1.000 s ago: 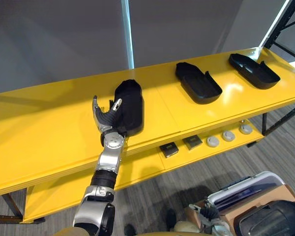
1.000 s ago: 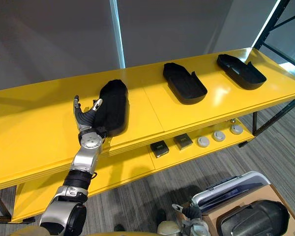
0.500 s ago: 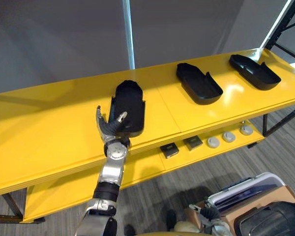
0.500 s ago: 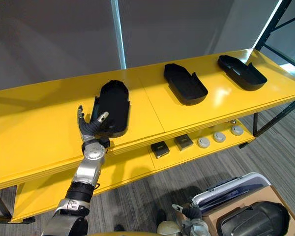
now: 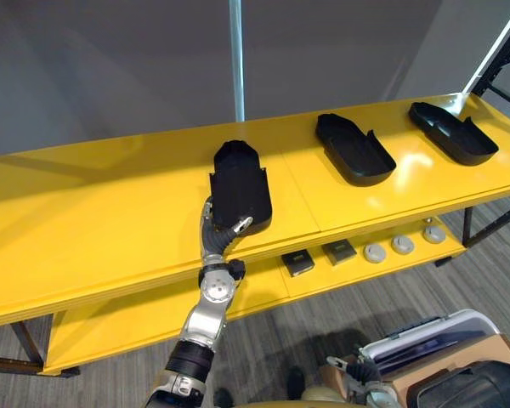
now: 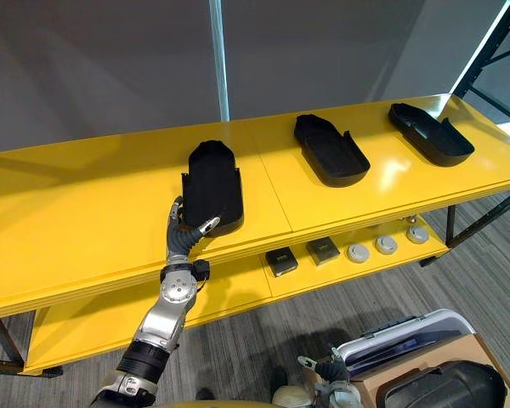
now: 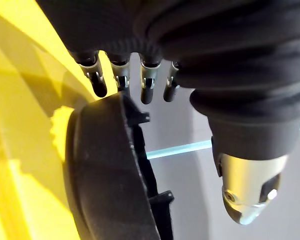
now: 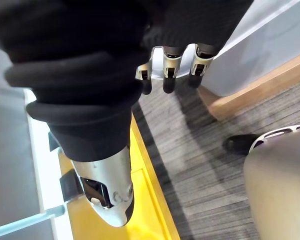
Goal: Walk over and take plastic housings, then place them on the shelf
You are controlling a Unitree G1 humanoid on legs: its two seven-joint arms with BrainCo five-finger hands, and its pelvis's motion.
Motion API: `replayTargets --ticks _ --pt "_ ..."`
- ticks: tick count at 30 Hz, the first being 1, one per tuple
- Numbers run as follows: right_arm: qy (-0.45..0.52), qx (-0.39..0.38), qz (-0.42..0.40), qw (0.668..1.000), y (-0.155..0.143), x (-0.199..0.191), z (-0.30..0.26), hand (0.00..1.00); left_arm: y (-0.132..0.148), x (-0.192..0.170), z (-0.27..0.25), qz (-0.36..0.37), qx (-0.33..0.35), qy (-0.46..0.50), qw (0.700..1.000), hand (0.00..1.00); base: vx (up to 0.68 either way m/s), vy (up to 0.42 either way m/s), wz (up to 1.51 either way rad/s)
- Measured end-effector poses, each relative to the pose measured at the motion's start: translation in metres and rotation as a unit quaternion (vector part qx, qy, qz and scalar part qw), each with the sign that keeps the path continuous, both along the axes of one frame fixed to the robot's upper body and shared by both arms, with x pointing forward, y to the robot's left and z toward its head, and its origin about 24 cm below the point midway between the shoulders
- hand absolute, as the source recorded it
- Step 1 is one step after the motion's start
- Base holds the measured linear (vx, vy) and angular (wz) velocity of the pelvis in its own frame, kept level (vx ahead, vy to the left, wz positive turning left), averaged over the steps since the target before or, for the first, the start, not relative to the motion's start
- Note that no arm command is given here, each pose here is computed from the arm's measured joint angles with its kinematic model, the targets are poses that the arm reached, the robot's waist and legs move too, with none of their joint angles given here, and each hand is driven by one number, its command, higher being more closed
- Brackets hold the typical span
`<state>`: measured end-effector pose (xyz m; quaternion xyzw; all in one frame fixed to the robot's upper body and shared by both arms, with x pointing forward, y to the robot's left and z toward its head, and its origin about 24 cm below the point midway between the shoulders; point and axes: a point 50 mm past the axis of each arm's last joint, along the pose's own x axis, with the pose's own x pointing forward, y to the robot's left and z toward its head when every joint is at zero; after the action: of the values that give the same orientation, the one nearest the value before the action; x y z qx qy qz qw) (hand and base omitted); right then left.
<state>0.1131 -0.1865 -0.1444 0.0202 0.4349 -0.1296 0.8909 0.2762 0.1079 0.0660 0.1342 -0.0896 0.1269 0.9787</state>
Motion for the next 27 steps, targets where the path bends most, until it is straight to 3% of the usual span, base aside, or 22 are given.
replayTargets --ticks 1,6,14,27 --pt "-0.001 0.000 -0.001 1.000 0.000 0.000 0.000 0.00 0.000 -0.004 0.007 -0.003 0.010 -0.023 1.000 1.00 -0.01 -0.005 0.07" --pt "-0.003 0.005 -0.007 1.000 0.000 -0.001 -0.001 0.00 -0.005 -0.027 0.017 -0.036 0.058 -0.072 0.995 1.00 -0.01 -0.010 0.05" --pt "0.007 0.006 -0.010 1.000 -0.004 -0.005 -0.003 0.00 -0.025 -0.064 -0.018 -0.164 0.116 -0.005 0.980 1.00 -0.01 -0.002 0.01" --pt "0.029 -0.011 0.009 0.999 -0.011 -0.012 -0.006 0.00 -0.038 -0.036 -0.038 -0.188 0.172 0.039 0.966 1.00 0.00 -0.002 -0.03"
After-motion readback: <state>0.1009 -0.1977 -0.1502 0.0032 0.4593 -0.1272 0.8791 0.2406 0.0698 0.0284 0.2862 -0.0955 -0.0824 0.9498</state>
